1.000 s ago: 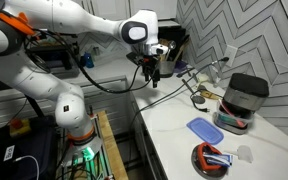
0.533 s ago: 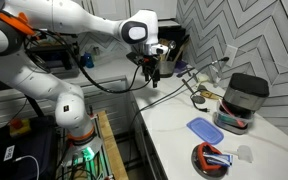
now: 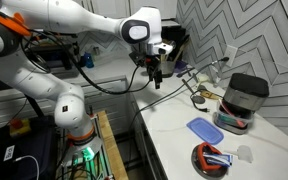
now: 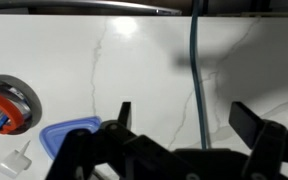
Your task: Place the orange cookie cutter on top of the coffee machine
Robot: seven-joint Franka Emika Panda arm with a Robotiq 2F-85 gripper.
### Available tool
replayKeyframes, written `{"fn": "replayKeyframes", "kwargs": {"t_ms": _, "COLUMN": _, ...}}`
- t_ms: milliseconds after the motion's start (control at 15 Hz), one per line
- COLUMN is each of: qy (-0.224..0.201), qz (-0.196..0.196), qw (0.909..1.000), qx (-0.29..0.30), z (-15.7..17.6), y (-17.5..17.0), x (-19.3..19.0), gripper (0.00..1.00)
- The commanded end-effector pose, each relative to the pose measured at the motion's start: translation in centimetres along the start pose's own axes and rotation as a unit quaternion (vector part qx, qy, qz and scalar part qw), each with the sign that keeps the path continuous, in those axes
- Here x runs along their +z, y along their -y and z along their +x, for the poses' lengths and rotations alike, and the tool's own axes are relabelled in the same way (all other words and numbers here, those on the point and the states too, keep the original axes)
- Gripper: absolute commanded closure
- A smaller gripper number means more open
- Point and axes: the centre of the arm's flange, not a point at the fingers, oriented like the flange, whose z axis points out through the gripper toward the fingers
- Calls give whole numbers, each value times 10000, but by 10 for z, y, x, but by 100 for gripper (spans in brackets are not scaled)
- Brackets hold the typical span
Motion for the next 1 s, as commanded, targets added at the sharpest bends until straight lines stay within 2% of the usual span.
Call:
{"fn": "replayKeyframes", "kwargs": {"t_ms": 0, "qy": -72, "qz": 86, "qw": 9965, "qx": 829, "z": -7, "y": -50, "x": -2, "gripper": 0}}
{"fn": "replayKeyframes", "kwargs": {"t_ms": 200, "qy": 39, "qz": 300, "qw": 9853, "qx": 1679, "z": -18, "y": -96, "x": 1, "gripper": 0}}
{"fn": "replayKeyframes", "kwargs": {"t_ms": 267, "qy": 11, "qz": 172, "qw": 9922, "qx": 1233, "z": -8, "y": -76, "x": 2, "gripper": 0}}
{"fn": "replayKeyframes", "kwargs": {"t_ms": 333, "qy": 20, "qz": 191, "qw": 9912, "qx": 1308, "z": -10, "y": -85, "x": 3, "gripper": 0}}
{"fn": "replayKeyframes", "kwargs": {"t_ms": 533, "qy": 18, "qz": 166, "qw": 9922, "qx": 1232, "z": -8, "y": -79, "x": 2, "gripper": 0}}
{"fn": "replayKeyframes", "kwargs": {"t_ms": 667, "qy": 31, "qz": 127, "qw": 9838, "qx": 1786, "z": 1, "y": -81, "x": 4, "gripper": 0}}
{"fn": "replayKeyframes", "kwargs": {"t_ms": 933, "qy": 61, "qz": 66, "qw": 9558, "qx": 2939, "z": 5, "y": -147, "x": 20, "gripper": 0}}
